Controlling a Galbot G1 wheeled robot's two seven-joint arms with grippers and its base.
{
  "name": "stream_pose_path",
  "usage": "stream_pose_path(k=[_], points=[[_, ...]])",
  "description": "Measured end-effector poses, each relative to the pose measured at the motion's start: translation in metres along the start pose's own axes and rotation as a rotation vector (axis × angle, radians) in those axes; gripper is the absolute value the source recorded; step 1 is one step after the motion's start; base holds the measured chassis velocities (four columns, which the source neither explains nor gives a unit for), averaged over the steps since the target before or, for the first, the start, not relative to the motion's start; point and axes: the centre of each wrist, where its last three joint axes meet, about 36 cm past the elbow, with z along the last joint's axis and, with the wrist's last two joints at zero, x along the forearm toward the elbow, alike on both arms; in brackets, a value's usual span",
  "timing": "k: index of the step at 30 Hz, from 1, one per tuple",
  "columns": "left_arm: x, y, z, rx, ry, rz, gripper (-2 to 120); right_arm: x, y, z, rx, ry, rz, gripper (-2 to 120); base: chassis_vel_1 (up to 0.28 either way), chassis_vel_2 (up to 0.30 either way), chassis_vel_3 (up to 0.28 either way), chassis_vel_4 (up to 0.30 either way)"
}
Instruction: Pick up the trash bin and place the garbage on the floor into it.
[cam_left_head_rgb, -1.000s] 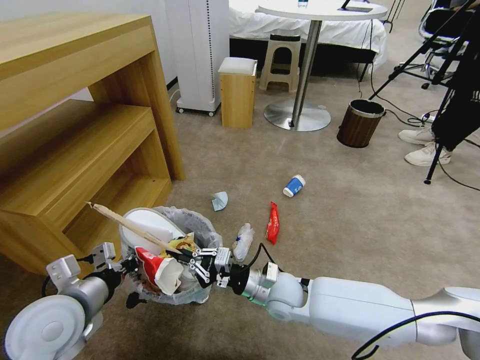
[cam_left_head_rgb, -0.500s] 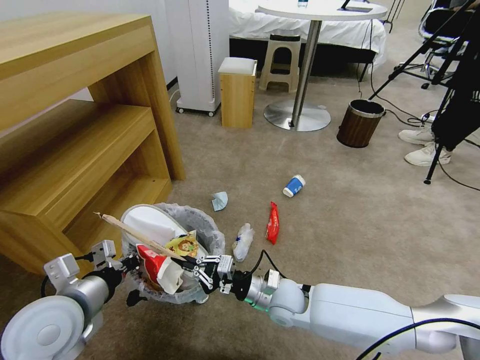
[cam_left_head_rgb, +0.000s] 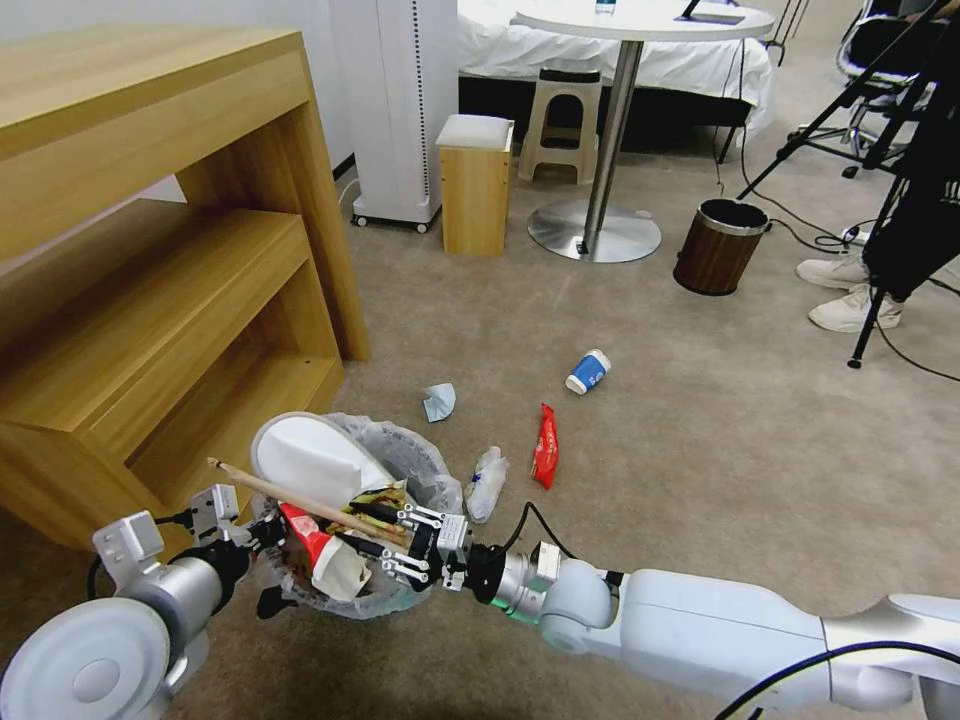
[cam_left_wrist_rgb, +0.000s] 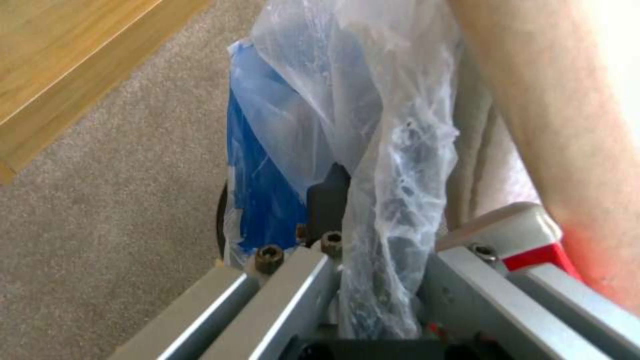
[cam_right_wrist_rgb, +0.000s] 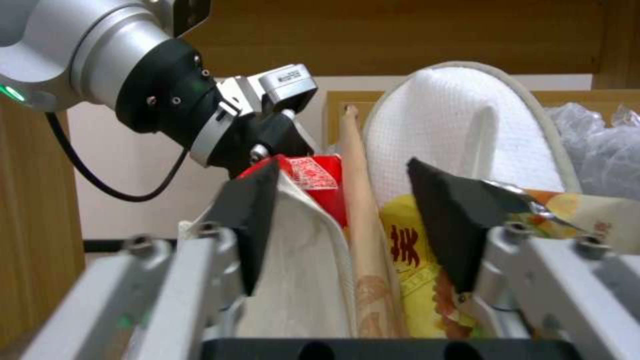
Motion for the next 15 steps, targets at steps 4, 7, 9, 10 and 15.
stream_pose_path(k=[4,7,9,10,15], points=[[-0.0003,0.0004,0.0,0.0,0.0,0.001,0,-0.0002,-0.0013,-0.0021,0.002,-0.003,-0.003,68,0.0,0.0,0.0,0.0],[-0.0007,0.0008,-0.0001,0.002,0.002,0.002,0,0.0002,-0.0017,-0.0025,0.003,-0.004,-0.002,80,0.0,0.0,0.0,0.0],[-0.0006,0.0009,-0.0001,0.004,0.004,0.003,0,0.0006,-0.0025,-0.0033,0.005,-0.006,0.001,86,0.0,0.0,0.0,0.0],[-0.0005,0.001,0.0002,0.006,0.006,0.004,0,0.0008,-0.0025,-0.0039,0.005,-0.008,0.003,89,0.0,0.0,0.0,0.0],[-0.0009,0.0027,0.0012,0.008,0.012,-0.001,0,0.0004,-0.0044,-0.008,0.011,-0.019,0.008,92,0.0,0.0,0.0,0.0]])
